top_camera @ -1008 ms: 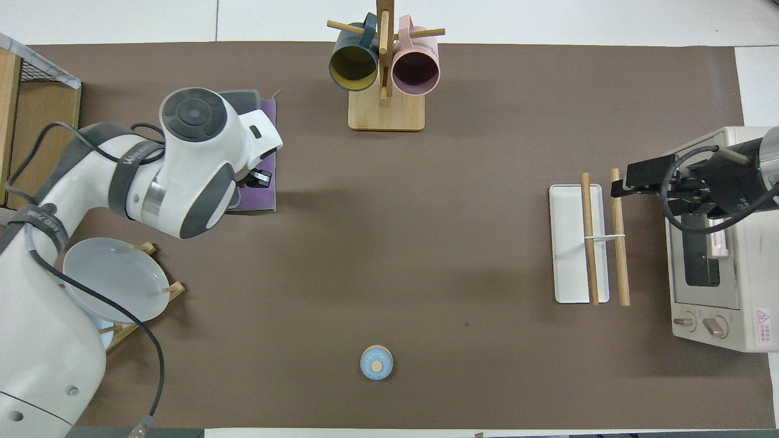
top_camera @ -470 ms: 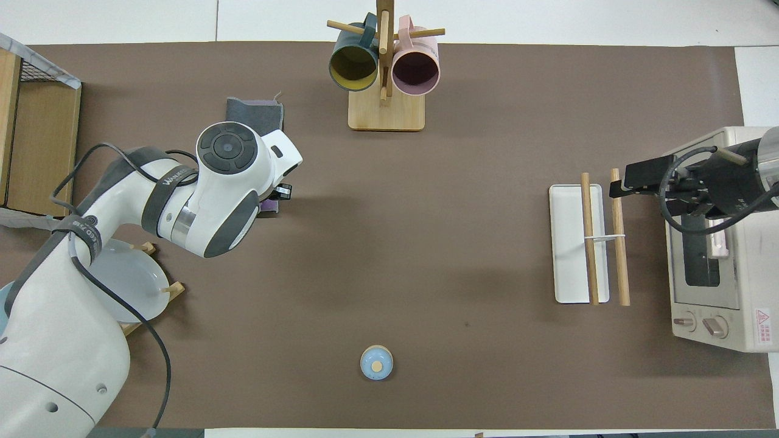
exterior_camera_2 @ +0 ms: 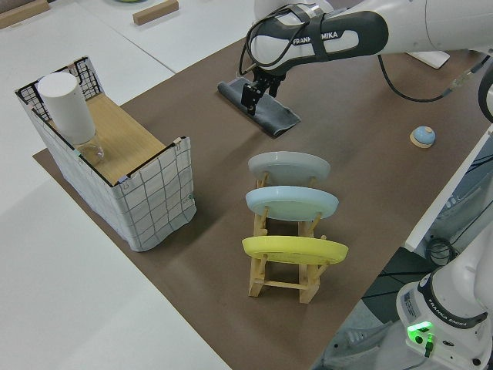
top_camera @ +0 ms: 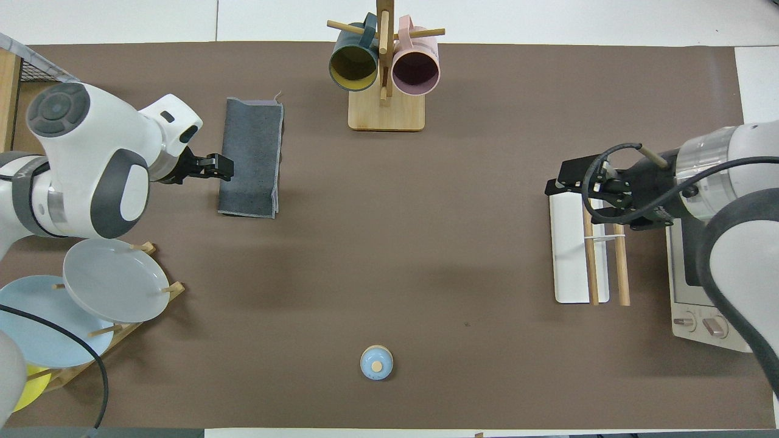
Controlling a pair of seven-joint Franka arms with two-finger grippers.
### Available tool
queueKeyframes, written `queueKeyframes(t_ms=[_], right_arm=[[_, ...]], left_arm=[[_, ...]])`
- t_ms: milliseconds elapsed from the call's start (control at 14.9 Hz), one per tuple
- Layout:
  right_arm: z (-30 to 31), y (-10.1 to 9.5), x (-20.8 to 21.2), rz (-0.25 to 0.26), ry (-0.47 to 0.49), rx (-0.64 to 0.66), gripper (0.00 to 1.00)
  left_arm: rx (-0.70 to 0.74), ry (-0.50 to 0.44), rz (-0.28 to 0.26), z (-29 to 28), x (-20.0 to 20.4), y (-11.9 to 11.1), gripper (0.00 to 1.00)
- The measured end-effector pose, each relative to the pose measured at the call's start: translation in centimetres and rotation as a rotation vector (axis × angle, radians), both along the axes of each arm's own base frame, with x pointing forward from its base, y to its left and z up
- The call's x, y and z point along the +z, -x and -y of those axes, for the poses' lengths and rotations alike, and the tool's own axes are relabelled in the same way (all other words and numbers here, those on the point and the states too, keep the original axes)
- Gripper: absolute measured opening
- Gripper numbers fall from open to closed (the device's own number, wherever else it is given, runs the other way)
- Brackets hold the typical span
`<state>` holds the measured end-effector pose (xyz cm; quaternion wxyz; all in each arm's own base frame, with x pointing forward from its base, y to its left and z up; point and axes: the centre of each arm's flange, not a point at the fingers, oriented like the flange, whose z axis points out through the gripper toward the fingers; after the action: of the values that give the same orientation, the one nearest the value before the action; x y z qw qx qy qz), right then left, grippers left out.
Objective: Fold towel and hang on rack
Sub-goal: 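Lift the folded towel with the left gripper while the right gripper approaches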
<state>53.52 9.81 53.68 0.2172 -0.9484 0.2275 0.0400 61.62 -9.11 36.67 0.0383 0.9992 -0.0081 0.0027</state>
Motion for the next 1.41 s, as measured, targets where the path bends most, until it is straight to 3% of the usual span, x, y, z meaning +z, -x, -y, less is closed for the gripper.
queueKeyframes(t_ms=[403, 672, 806, 874, 1075, 1142, 1209, 1411], right_arm=[[-4.0, 0.5, -1.4, -0.071, -0.123, -0.163, 1.00], [-7.2, 0.9, -1.9, -0.090, -0.166, -0.261, 1.00], [-7.8, 1.0, -2.0, -0.091, -0.168, -0.274, 1.00], [-7.7, 1.0, -2.0, -0.093, -0.168, -0.276, 1.00], [-7.7, 1.0, -2.1, -0.102, -0.173, -0.289, 1.00], [-7.7, 1.0, -2.1, -0.107, -0.179, -0.296, 1.00], [-7.7, 1.0, -2.1, -0.111, -0.190, -0.302, 1.00], [-7.7, 0.9, -1.9, -0.110, -0.203, -0.328, 1.00]], left_arm=[[0.038, 0.150, -0.005, 0.1, -4.6, 0.0, 0.99], [0.027, 0.171, -0.033, 0.8, -7.1, 0.1, 0.96], [0.035, 0.192, -0.036, 1.3, -7.1, 0.1, 0.83], [0.036, 0.199, -0.037, 1.6, -7.1, 0.2, 0.83], [0.032, 0.203, -0.040, 1.9, -7.1, 0.3, 0.56], [0.033, 0.203, -0.040, 1.9, -7.1, 0.3, 0.56], [0.034, 0.203, -0.040, 1.9, -7.1, 0.3, 0.48], [0.036, 0.202, -0.043, 1.7, -7.3, 0.4, 0.10]])
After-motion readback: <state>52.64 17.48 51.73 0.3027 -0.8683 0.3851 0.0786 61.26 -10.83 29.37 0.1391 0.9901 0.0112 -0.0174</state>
